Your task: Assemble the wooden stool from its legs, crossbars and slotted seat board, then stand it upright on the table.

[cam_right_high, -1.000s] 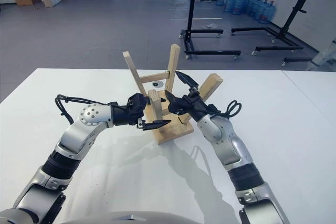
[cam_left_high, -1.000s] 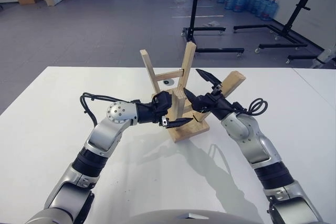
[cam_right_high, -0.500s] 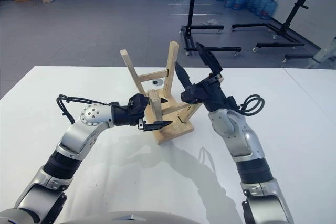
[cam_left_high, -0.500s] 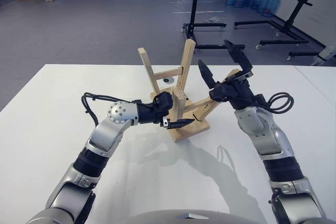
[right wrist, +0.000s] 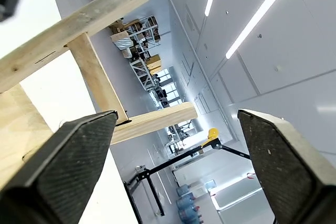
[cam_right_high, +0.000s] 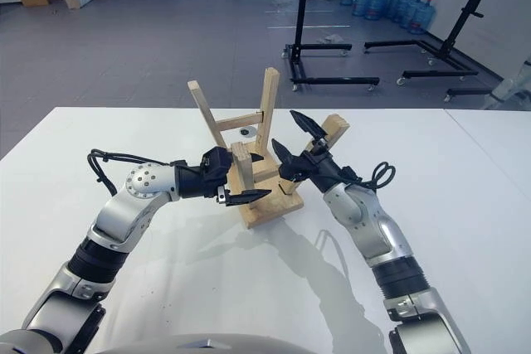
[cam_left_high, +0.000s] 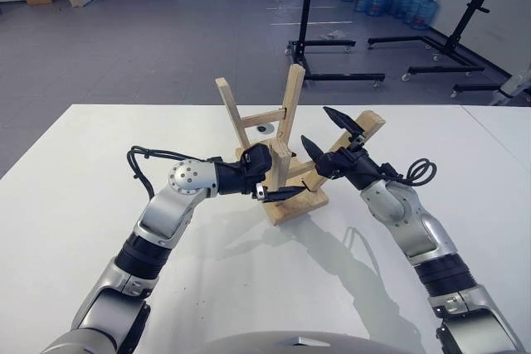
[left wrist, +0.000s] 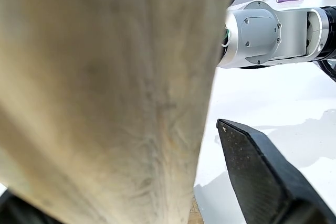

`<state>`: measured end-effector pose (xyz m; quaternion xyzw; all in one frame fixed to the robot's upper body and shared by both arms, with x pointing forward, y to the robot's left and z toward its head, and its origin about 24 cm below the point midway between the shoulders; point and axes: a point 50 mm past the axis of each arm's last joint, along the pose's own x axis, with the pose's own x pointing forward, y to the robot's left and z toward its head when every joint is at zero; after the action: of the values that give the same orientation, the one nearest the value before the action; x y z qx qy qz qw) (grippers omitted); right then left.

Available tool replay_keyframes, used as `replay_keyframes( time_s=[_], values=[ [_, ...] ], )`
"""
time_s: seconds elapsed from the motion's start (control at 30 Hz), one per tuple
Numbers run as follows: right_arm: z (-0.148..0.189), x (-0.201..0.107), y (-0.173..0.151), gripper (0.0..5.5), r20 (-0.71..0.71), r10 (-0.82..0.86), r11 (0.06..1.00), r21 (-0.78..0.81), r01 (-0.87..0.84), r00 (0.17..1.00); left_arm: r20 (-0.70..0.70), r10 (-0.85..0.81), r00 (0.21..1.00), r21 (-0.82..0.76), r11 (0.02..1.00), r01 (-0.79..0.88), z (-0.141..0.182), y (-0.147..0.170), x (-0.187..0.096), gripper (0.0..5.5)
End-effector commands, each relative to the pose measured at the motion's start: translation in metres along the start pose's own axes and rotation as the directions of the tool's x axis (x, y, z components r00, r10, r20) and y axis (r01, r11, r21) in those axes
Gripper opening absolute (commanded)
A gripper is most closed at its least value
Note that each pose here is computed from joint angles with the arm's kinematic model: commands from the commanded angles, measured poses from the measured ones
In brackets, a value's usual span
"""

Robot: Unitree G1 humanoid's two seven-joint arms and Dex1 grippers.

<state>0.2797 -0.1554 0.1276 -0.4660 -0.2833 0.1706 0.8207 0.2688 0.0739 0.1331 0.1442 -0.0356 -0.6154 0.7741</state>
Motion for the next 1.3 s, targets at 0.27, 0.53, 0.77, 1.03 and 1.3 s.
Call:
replay_keyframes(
  time_s=[0.27,0.53,0.77,1.03,1.3],
  values=[
    [-0.039,-0.01,-0.132,4.25,-0.125,-0.588,0.739,0.32,0.593,0.799,0.007,0.013,1.0,0.024,1.0,-0.013,0.005,0.004,-0.001,3.65],
    [-0.055,-0.018,-0.052,4.25,-0.255,-0.291,0.465,0.805,0.369,0.922,0.016,0.012,1.0,0.028,1.0,-0.013,0.011,0.012,-0.001,3.65],
    [-0.018,-0.011,-0.024,4.25,-0.02,-0.074,0.305,0.951,0.042,0.997,-0.003,0.008,1.0,0.043,0.999,-0.008,0.008,0.017,-0.004,3.65],
    [0.01,-0.005,-0.001,4.25,0.128,0.088,0.347,0.926,-0.151,0.988,-0.028,-0.016,0.999,0.041,0.999,0.017,0.001,0.014,-0.003,3.65],
    [0.008,-0.012,0.007,4.25,0.126,0.169,0.414,0.891,-0.186,0.978,-0.16,0.018,0.987,0.0,1.0,-0.018,-0.032,0.008,-0.022,3.65]
  ],
)
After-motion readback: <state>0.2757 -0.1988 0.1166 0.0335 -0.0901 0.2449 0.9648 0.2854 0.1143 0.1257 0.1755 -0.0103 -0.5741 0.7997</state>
